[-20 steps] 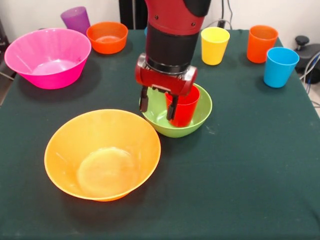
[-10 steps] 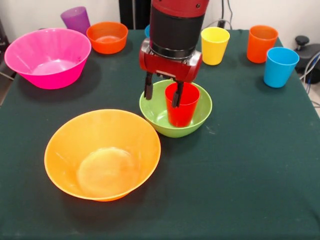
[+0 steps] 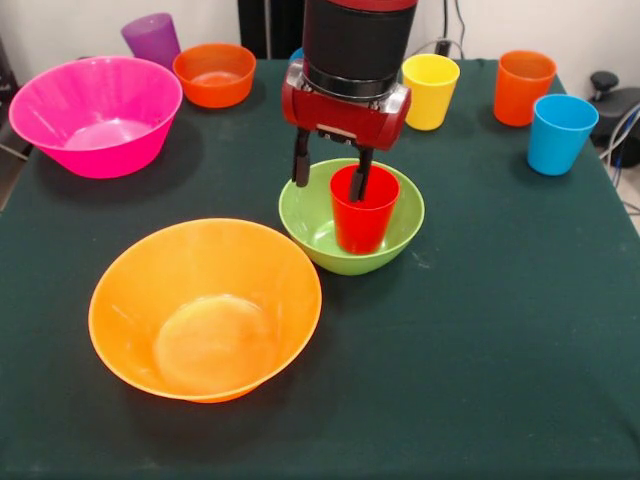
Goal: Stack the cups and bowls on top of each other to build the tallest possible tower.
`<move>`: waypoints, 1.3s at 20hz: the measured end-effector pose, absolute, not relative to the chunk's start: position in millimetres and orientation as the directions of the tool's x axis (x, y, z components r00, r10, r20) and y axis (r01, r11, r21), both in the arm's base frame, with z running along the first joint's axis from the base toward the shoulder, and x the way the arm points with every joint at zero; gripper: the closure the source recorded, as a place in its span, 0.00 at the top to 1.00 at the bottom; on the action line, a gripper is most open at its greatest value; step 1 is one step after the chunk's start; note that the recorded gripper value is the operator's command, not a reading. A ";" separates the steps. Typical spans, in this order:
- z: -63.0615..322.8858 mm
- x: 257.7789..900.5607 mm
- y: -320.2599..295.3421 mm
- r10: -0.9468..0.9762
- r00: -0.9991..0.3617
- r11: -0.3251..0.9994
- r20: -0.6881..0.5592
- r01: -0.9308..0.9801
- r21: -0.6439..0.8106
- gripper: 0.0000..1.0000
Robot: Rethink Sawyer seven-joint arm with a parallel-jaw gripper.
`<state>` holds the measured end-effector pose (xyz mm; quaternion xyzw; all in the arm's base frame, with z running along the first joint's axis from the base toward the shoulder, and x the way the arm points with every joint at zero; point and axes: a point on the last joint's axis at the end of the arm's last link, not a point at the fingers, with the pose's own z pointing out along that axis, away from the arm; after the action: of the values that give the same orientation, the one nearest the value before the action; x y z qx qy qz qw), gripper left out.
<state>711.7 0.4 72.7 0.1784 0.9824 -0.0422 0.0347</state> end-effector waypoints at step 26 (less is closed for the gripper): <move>60.3 698.4 9.3 0.358 -0.933 0.933 -0.032 0.359 -0.038 1.00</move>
<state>698.4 9.3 60.3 0.1822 0.9829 -0.0215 0.0123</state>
